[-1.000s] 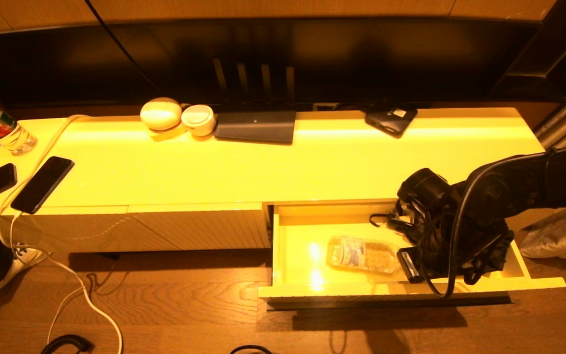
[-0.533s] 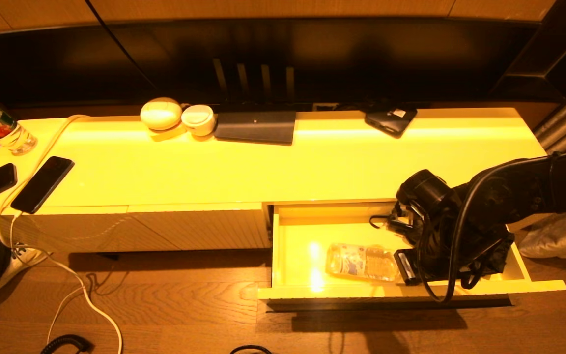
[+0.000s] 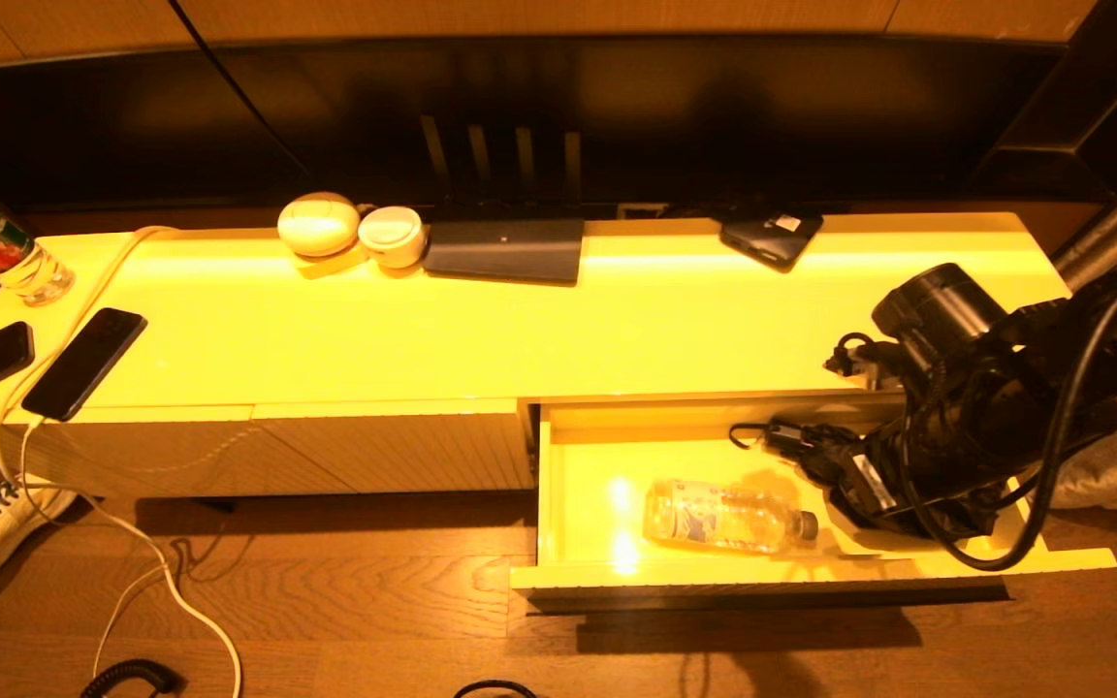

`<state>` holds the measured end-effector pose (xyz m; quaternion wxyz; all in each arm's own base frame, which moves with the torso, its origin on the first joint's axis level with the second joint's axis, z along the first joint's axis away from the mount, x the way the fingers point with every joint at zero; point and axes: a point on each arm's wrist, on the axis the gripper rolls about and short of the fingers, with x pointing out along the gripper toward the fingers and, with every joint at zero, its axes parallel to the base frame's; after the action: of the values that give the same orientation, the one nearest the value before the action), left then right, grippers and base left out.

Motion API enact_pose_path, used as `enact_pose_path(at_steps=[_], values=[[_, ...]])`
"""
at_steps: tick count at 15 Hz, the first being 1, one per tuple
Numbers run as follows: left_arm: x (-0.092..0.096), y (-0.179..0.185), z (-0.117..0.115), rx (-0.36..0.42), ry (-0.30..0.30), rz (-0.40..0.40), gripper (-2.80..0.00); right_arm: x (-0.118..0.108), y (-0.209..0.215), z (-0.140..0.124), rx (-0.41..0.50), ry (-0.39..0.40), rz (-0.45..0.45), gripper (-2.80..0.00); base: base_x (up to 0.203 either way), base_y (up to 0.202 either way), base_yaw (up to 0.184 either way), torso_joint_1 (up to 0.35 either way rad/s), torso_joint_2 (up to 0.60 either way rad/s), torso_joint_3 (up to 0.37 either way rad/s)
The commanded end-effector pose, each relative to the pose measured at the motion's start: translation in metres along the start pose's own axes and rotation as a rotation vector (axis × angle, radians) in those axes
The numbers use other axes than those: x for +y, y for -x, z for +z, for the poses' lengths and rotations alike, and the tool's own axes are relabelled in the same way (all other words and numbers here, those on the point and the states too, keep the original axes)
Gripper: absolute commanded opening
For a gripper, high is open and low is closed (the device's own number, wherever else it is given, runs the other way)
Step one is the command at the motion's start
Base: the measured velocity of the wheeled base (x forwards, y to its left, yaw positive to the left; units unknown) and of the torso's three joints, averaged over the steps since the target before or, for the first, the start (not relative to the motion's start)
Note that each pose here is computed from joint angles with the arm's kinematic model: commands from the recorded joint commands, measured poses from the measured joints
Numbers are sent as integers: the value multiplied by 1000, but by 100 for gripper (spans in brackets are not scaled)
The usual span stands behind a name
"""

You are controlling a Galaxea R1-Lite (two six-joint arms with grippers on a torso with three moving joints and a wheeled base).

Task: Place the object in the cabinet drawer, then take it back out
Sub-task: Open the drawer, then take the umbrella out of the drawer and put it on the table

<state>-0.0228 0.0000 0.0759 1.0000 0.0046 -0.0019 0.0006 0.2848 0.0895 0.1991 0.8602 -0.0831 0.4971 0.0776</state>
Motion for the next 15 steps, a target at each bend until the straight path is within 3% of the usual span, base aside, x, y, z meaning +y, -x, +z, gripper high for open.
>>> enact_pose_path(at_steps=[1,2,5,7,8,11,15], values=[[0,0,0,1,0,0,-280,-29,22,-5,-46,204,-73,-280,0,0,0,0,0,0],[0,0,0,1,0,0,-280,-37,24,-6,-41,281,-95,-280,0,0,0,0,0,0],[0,0,0,1,0,0,-280,-63,25,-11,22,768,-157,-280,0,0,0,0,0,0],[0,0,0,1,0,0,-280,-79,23,-13,71,1062,-178,-280,0,0,0,0,0,0],[0,0,0,1,0,0,-280,-86,19,-13,87,1173,-186,-280,0,0,0,0,0,0],[0,0,0,1,0,0,-280,-93,-4,-9,100,1376,-128,-280,0,0,0,0,0,0],[0,0,0,1,0,0,-280,-92,-22,-12,42,1442,-37,-280,0,0,0,0,0,0]])
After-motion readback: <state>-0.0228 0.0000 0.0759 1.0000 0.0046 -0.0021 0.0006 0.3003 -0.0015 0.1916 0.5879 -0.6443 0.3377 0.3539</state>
